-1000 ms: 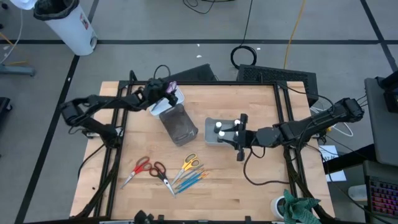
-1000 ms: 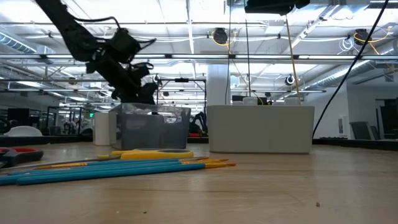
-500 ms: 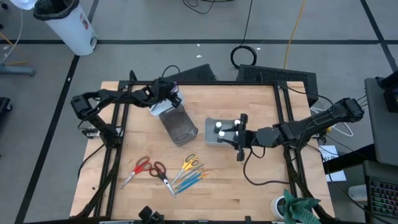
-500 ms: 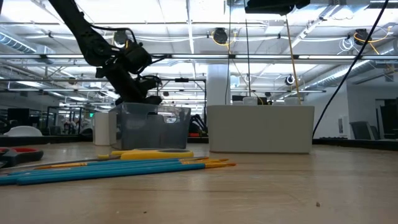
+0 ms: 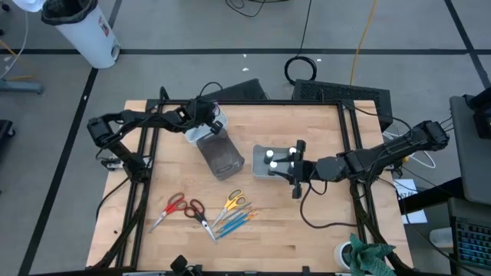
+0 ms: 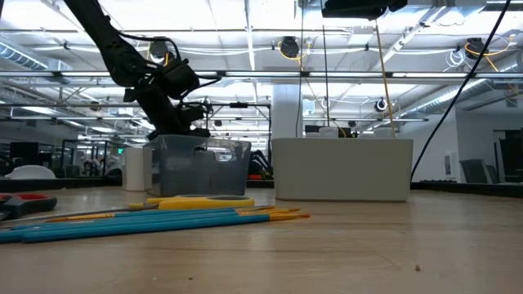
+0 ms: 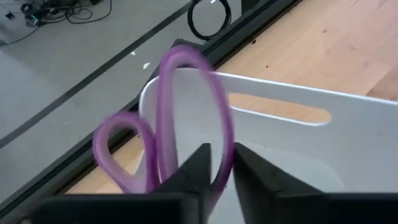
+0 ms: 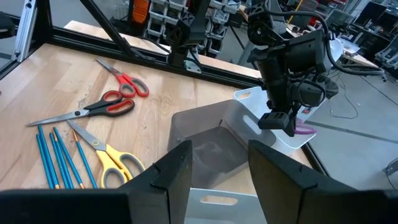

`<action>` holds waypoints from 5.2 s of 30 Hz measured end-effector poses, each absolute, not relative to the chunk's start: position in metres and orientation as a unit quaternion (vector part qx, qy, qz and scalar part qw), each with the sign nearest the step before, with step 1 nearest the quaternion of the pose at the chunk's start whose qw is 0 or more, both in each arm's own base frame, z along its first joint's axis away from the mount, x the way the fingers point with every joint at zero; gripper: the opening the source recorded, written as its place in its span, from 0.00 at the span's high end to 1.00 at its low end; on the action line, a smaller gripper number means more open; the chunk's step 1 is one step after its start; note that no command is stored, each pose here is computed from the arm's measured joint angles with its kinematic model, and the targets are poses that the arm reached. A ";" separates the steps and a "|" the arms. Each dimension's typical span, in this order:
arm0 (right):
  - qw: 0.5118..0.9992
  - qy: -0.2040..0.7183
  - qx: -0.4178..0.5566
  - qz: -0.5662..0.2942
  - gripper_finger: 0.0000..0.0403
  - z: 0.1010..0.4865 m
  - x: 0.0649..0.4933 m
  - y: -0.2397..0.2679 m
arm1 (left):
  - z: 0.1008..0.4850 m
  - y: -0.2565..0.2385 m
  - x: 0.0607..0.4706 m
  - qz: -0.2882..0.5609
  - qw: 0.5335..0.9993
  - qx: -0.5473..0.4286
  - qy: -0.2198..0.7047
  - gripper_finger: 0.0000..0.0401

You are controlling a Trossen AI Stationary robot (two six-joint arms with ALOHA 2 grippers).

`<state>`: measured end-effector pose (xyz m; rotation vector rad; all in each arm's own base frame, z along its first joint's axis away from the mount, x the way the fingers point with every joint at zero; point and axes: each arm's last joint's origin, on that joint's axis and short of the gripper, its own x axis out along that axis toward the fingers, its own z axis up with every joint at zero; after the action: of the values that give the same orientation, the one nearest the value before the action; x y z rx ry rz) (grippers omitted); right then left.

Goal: Pick & Place Paint Supplies
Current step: Put the purple scissors into the white bin, then put the red scissors into the white bin

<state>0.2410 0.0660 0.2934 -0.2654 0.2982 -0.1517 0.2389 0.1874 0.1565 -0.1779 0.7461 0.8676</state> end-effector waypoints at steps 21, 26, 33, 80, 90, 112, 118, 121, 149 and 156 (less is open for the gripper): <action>0.977 0.148 -0.133 -0.075 0.64 0.293 0.241 0.066 | 0.168 0.177 0.235 0.332 0.861 -0.048 0.382 0.95; 0.977 0.148 -0.134 -0.075 0.64 0.293 0.241 0.066 | 0.177 0.172 0.235 0.295 0.876 -0.010 0.382 0.96; 0.977 0.148 -0.133 -0.075 0.64 0.293 0.241 0.066 | 0.180 0.163 0.229 0.252 0.867 0.029 0.428 0.94; 0.976 0.149 -0.138 -0.074 0.64 0.293 0.241 0.066 | 0.231 0.168 0.234 0.319 0.814 -0.113 0.473 0.31; 0.977 0.149 -0.136 -0.075 0.64 0.293 0.241 0.066 | 0.287 0.136 0.222 0.288 0.860 -0.107 0.408 0.30; 0.977 0.151 -0.134 -0.073 0.64 0.293 0.241 0.066 | 0.219 0.064 0.123 0.405 0.747 -0.253 0.462 0.30; 0.978 0.149 -0.132 -0.067 0.64 0.293 0.240 0.070 | 0.227 0.032 0.128 0.277 0.789 -0.291 0.465 0.30; 0.979 0.149 -0.122 -0.070 0.64 0.293 0.240 0.069 | 0.227 0.011 0.133 0.215 0.800 -0.276 0.488 0.30; 0.990 0.112 -0.085 -0.027 0.64 0.299 0.234 0.093 | 0.143 -0.077 0.162 0.270 0.612 -0.193 0.718 0.30; 0.989 0.112 -0.094 -0.019 0.64 0.299 0.232 0.096 | 0.134 -0.081 0.172 0.241 0.632 -0.188 0.712 0.31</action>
<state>0.2324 0.0964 0.2988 -0.1895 0.2255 -0.0386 0.1723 -0.0810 0.1339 -0.4296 1.6302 0.5527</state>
